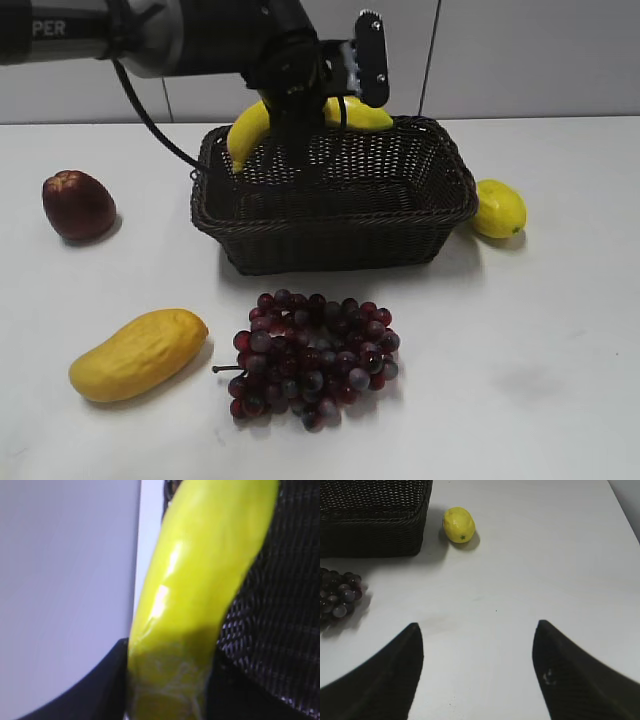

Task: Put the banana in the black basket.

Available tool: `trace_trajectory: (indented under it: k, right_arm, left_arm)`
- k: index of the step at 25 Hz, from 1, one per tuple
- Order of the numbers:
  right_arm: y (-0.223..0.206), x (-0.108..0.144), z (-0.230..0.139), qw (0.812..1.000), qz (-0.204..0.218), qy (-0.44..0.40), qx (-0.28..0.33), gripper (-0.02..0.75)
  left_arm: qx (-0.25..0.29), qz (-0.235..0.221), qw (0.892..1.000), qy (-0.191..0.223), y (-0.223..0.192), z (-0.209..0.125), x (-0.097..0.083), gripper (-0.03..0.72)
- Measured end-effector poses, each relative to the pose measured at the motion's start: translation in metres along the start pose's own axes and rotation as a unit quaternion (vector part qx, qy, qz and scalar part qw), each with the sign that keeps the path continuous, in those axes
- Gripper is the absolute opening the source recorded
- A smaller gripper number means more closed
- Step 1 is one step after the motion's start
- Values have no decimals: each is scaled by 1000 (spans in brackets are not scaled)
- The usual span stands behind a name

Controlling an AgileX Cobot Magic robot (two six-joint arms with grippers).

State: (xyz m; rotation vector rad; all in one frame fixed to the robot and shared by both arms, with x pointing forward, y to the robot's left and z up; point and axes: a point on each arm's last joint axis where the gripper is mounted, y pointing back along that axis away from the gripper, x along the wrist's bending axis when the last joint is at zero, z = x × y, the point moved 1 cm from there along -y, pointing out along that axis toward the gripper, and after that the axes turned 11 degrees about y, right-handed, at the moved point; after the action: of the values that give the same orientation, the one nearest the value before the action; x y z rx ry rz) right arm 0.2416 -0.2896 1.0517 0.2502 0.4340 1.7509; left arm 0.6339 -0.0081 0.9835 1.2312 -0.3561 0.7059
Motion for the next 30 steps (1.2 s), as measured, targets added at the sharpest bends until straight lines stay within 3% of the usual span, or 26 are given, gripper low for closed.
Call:
trace_trajectory:
  k: [6, 9, 11, 18, 22, 25, 30]
  right_arm:
    - [0, 0, 0, 1000, 0, 0, 0, 519]
    - [0, 0, 0, 1000, 0, 0, 0, 519]
    - [0, 0, 0, 1000, 0, 0, 0, 519]
    - [0, 0, 0, 1000, 0, 0, 0, 519]
    - [0, 0, 0, 1000, 0, 0, 0, 519]
    - [0, 0, 0, 1000, 0, 0, 0, 519]
    - [0, 0, 0, 1000, 0, 0, 0, 519]
  left_arm:
    - [-6, -32, 999, 37, -4, 1, -9, 422]
    - [-5, -31, 999, 36, -4, 1, -9, 604]
    - [-5, -31, 999, 35, -4, 1, -8, 666]
    - [-7, -12, 999, 42, 20, 3, 8, 676]
    - [24, 5, 993, 116, 44, -8, 37, 641]
    - [82, 19, 976, 202, 53, -31, 67, 615]
    - [162, 30, 920, 356, 68, -79, 111, 585]
